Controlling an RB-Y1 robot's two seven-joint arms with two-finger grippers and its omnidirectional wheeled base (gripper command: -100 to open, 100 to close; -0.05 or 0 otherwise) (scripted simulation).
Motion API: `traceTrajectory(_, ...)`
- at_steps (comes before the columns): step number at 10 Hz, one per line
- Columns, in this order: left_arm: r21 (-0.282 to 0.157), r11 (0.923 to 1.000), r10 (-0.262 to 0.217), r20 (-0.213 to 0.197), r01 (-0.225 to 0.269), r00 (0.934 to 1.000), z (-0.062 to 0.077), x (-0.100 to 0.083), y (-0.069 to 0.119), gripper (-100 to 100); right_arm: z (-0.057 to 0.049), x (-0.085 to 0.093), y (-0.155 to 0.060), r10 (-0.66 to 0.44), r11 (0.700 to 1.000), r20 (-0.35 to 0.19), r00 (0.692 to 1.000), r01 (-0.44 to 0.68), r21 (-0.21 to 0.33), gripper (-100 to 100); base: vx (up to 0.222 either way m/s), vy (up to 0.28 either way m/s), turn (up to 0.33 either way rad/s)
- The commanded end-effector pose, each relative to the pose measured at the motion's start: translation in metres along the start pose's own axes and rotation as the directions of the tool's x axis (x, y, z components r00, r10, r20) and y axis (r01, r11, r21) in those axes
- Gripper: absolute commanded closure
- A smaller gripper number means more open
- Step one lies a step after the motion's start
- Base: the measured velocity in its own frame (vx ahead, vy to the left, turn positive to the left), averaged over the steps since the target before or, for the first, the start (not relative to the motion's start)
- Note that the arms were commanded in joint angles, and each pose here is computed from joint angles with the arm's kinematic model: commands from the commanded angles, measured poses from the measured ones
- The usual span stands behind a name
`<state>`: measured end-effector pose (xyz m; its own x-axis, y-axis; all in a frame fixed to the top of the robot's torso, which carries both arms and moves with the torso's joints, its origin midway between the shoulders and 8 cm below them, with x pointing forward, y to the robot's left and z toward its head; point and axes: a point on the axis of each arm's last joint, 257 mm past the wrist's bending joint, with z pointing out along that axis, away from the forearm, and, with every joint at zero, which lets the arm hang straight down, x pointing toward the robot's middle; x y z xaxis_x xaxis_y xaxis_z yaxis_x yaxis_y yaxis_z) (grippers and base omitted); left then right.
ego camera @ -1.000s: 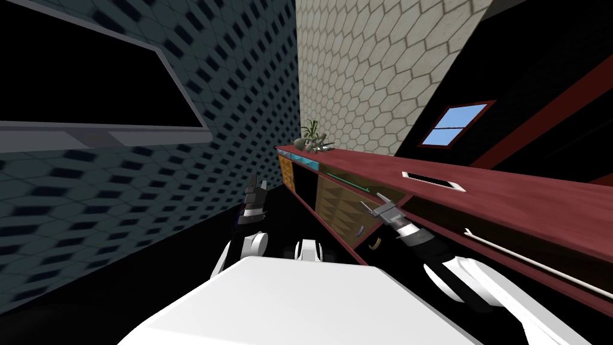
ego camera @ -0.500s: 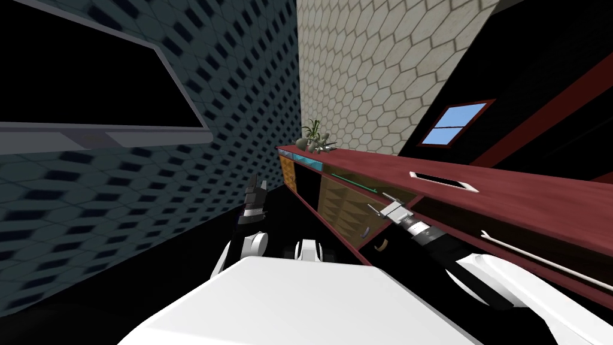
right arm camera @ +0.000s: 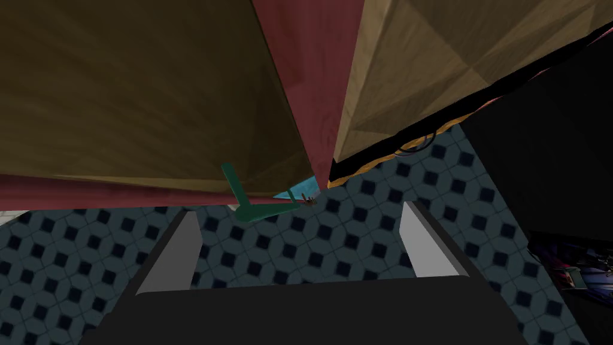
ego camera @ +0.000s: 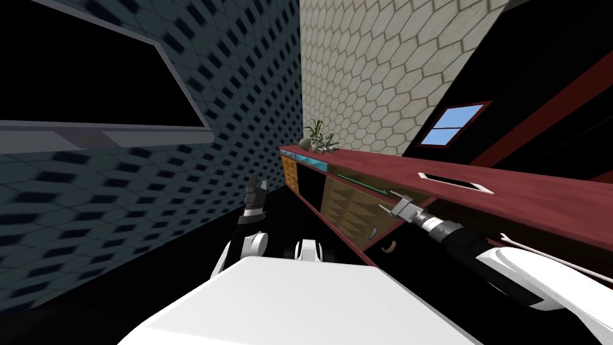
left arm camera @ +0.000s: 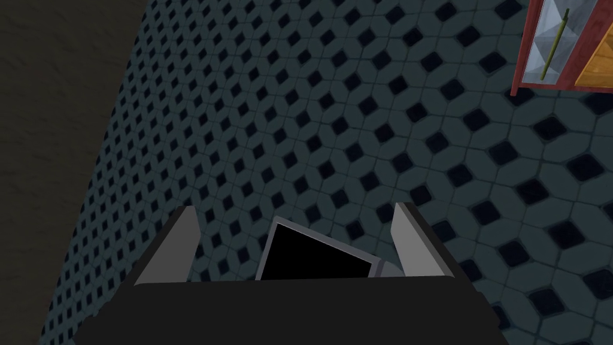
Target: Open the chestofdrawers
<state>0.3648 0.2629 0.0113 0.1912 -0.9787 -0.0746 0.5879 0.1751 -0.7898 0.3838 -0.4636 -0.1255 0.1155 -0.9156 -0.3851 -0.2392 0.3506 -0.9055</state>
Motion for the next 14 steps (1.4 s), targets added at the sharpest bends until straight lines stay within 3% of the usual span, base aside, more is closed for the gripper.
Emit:
traceTrajectory(1,0.0,1.0,0.0,0.0,0.0,1.0,0.0,0.0,0.0,0,-0.002,0.021,-0.013,-0.154,0.988,-0.047,0.987,0.153,-0.029,-100,0.006,0.091,-0.01)
traceTrajectory(3,0.0,1.0,0.0,0.0,0.0,1.0,0.0,0.0,0.0,0,-0.004,0.035,-0.025,-0.268,0.963,-0.076,0.96,0.265,-0.055,-100,0.004,0.079,-0.012)
traceTrajectory(6,0.0,1.0,0.0,0.0,0.0,1.0,0.0,0.0,0.0,0,-0.004,0.033,-0.027,-0.274,0.961,-0.076,0.959,0.27,-0.056,-100,0.007,0.034,-0.004)
traceTrajectory(7,0.0,1.0,0.0,0.0,0.0,1.0,0.0,0.0,0.0,0,-0.004,0.033,-0.027,-0.273,0.961,-0.076,0.959,0.269,-0.056,100,0.0,0.0,0.0)
traceTrajectory(12,0.0,1.0,0.0,0.0,0.0,1.0,0.0,0.0,0.0,0,-0.004,0.023,-0.029,-0.28,0.959,-0.056,0.958,0.277,-0.058,100,-0.104,0.124,-0.051)
traceTrajectory(13,0.0,1.0,0.0,0.0,0.0,1.0,0.0,0.0,0.0,0,-0.004,0.024,-0.034,-0.293,0.955,-0.057,0.954,0.289,-0.064,-100,0.051,-0.06,-0.008)
traceTrajectory(14,0.0,1.0,0.0,0.0,0.0,1.0,0.0,0.0,0.0,0,-0.004,0.025,-0.036,-0.297,0.954,-0.058,0.953,0.293,-0.066,-100,0.117,-0.108,0.002)
